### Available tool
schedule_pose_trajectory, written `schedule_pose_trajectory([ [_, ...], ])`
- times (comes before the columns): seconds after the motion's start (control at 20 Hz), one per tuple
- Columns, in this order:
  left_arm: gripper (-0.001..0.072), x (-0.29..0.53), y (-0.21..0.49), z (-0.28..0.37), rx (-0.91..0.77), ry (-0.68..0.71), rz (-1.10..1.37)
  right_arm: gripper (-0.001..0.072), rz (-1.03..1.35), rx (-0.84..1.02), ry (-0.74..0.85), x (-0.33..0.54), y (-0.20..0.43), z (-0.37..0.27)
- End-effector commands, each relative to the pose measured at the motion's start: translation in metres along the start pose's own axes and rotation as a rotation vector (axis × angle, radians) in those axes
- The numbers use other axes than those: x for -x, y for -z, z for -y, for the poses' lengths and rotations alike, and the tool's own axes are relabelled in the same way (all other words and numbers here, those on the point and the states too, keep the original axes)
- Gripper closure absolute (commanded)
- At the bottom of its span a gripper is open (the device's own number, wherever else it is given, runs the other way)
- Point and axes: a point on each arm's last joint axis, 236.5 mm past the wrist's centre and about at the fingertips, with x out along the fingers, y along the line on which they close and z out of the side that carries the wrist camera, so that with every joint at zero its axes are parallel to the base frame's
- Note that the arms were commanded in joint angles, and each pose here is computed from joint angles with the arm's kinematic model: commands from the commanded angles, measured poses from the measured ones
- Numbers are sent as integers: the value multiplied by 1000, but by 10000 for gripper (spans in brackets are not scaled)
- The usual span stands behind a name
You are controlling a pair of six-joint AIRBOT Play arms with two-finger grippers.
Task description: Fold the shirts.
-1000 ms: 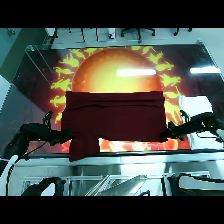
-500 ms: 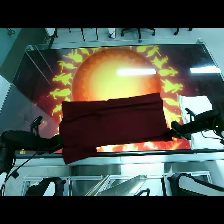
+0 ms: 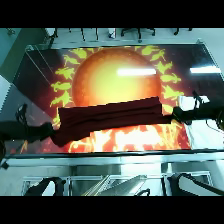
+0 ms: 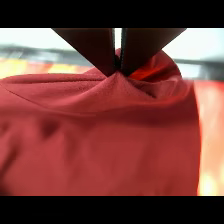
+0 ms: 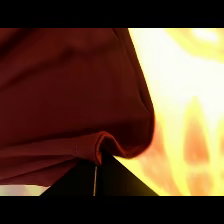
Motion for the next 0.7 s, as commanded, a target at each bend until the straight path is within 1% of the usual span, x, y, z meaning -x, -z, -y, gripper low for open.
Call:
schedule_pose_trajectory([
  [0.0, 692, -2, -74, 31, -40, 66, 75, 691, 61, 51, -13, -16, -50, -23],
  [0.15, 692, -26, -121, 64, -125, 83, 79, 690, 28, 54, -9, -45, -70, -20],
  [0.25, 692, -54, -136, 74, -144, 84, 41, 690, 38, 48, 4, -60, -81, -12],
  [0.5, 692, -118, -152, 65, -121, 66, -68, 681, 79, 59, 25, -71, -96, 0],
  [0.55, 692, -127, -151, 64, -122, 64, -87, 618, 74, 59, 24, -72, -94, 0],
  [0.6, 692, -134, -150, 63, -117, 63, -104, 375, 70, 69, 20, -71, -94, -2],
  [0.65, 690, -138, -149, 64, -114, 69, -115, 232, 60, 96, 13, -66, -95, -6],
])
